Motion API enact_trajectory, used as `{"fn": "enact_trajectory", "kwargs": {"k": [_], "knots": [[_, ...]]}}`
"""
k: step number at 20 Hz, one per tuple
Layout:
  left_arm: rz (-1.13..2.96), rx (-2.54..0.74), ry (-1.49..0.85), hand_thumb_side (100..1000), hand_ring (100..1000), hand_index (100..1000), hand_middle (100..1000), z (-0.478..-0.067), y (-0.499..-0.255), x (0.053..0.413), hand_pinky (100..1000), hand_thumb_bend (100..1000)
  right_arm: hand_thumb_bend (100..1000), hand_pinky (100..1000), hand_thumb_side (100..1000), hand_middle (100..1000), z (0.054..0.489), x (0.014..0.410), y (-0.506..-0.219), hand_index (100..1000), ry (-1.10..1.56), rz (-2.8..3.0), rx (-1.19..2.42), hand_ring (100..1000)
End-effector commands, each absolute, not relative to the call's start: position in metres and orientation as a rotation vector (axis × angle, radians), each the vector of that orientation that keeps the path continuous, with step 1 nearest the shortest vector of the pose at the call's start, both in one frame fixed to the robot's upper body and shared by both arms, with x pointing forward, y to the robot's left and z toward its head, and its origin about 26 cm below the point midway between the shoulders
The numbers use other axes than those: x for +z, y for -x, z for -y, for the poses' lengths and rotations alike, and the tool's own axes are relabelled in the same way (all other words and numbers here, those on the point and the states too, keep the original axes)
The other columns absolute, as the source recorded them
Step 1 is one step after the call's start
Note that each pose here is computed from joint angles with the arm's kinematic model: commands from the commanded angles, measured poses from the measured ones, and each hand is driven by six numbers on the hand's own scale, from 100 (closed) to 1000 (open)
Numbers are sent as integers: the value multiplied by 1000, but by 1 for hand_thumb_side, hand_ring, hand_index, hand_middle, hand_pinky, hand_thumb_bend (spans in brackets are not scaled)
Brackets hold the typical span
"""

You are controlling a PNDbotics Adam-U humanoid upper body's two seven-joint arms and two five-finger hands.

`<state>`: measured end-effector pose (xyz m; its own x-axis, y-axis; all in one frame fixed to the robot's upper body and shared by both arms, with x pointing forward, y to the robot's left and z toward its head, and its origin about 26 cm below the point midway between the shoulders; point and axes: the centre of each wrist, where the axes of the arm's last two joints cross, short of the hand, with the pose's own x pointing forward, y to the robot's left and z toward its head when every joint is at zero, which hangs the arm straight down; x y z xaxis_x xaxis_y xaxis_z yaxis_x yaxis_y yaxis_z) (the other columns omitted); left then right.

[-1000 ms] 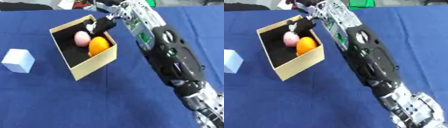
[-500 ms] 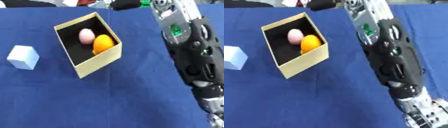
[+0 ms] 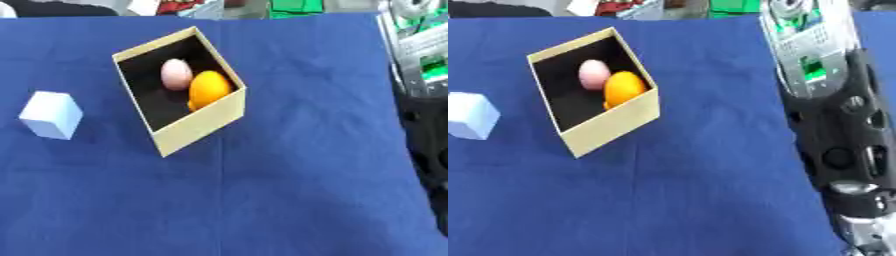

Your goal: Pick up objects on the table and place them in the box.

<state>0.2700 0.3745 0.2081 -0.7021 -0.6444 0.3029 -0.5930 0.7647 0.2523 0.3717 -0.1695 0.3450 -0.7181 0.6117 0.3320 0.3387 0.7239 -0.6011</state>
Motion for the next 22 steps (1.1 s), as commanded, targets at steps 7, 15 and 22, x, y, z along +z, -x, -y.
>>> {"fn": "enact_trajectory", "kwargs": {"k": [7,15,22], "knots": [[2449,-814,-1360,837,746,861,759,-386,-273,251,741,262,100,880,650,738,210,344,-363,907,672,2545,475,1000],[2194,-1186,-1346,866,767,862,768,-422,-289,250,753,304,100,887,652,735,224,336,-360,895,686,2569,374,1000],[1921,-1572,-1291,845,832,922,829,-439,-305,261,798,626,100,889,652,737,227,332,-359,891,702,2555,346,1000]]}}
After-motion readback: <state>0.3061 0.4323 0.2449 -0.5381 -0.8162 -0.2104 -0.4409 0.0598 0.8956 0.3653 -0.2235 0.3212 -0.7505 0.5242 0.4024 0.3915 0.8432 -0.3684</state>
